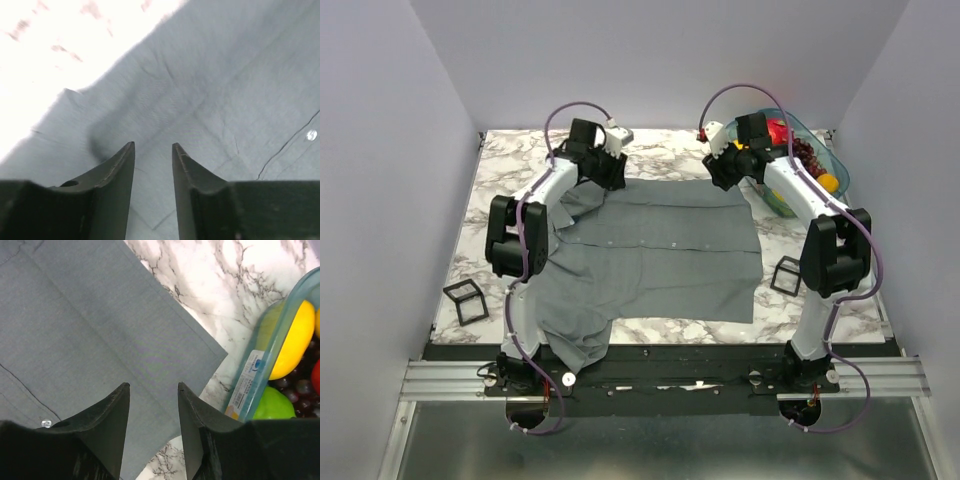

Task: Remove the brooch from the garment

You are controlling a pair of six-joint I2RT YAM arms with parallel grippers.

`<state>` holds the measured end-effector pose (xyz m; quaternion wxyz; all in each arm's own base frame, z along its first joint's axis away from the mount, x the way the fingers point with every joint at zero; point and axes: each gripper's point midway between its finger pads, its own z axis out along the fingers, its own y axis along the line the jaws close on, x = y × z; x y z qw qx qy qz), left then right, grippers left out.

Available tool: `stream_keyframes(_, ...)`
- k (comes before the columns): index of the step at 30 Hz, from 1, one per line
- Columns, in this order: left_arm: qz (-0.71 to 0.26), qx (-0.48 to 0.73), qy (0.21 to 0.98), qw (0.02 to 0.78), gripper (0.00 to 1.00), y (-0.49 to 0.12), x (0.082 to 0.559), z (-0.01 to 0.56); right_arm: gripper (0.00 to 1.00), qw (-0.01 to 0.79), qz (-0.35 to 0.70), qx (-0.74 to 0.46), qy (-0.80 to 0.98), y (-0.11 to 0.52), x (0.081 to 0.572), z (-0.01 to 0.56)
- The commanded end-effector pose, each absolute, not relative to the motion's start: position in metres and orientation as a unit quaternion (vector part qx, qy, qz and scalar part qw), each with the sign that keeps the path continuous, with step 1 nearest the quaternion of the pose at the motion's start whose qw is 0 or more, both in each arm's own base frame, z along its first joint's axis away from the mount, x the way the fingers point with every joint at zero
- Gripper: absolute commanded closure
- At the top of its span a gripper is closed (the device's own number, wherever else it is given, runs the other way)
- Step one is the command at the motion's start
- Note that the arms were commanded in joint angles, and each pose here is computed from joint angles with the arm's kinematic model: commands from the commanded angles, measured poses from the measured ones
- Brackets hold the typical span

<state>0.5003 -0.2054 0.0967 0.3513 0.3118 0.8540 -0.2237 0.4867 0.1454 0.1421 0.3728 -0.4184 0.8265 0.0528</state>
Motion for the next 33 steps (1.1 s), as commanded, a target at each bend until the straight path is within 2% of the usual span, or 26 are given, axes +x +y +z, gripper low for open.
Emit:
stream_keyframes(1, -0.21, 0.26, 0.822, 0.461, 0.49, -0.171, 0.547, 0.189, 0.49, 0.364, 0.066, -0.414, 0.832, 0.151, 0.487, 0.143)
stream_keyframes(3, -0.143, 0.204, 0.846, 0.471, 0.44, -0.132, 0.572, 0.187, 0.49, 0.364, 0.068, -0.411, 0.833, 0.152, 0.489, 0.142)
stream_keyframes(9, -0.036, 0.128, 0.881, 0.454, 0.33, -0.075, 0.62, 0.158, 0.49, 0.36, 0.072, -0.405, 0.838, 0.154, 0.492, 0.137)
stream_keyframes(12, -0.012, 0.135, 0.884, 0.447, 0.33, -0.065, 0.637, 0.146, 0.49, 0.359, 0.068, -0.403, 0.839, 0.153, 0.492, 0.137)
stream_keyframes(13, -0.011, 0.138, 0.893, 0.428, 0.34, -0.064, 0.638, 0.126, 0.49, 0.359, 0.068, -0.403, 0.839, 0.152, 0.492, 0.137)
stream_keyframes(17, -0.006, 0.163, 0.878, 0.45, 0.35, -0.06, 0.655, 0.13, 0.49, 0.353, 0.067, -0.403, 0.842, 0.15, 0.489, 0.132)
stream_keyframes(24, 0.004, 0.215, 0.883, 0.417, 0.41, -0.059, 0.652, 0.1, 0.48, 0.341, 0.069, -0.402, 0.847, 0.15, 0.485, 0.125)
stream_keyframes(28, 0.028, 0.223, 0.896, 0.383, 0.41, -0.048, 0.647, 0.074, 0.48, 0.337, 0.072, -0.401, 0.849, 0.151, 0.49, 0.125)
stream_keyframes(33, 0.05, 0.237, 0.892, 0.382, 0.4, -0.042, 0.651, 0.073, 0.49, 0.328, 0.076, -0.401, 0.852, 0.153, 0.494, 0.122)
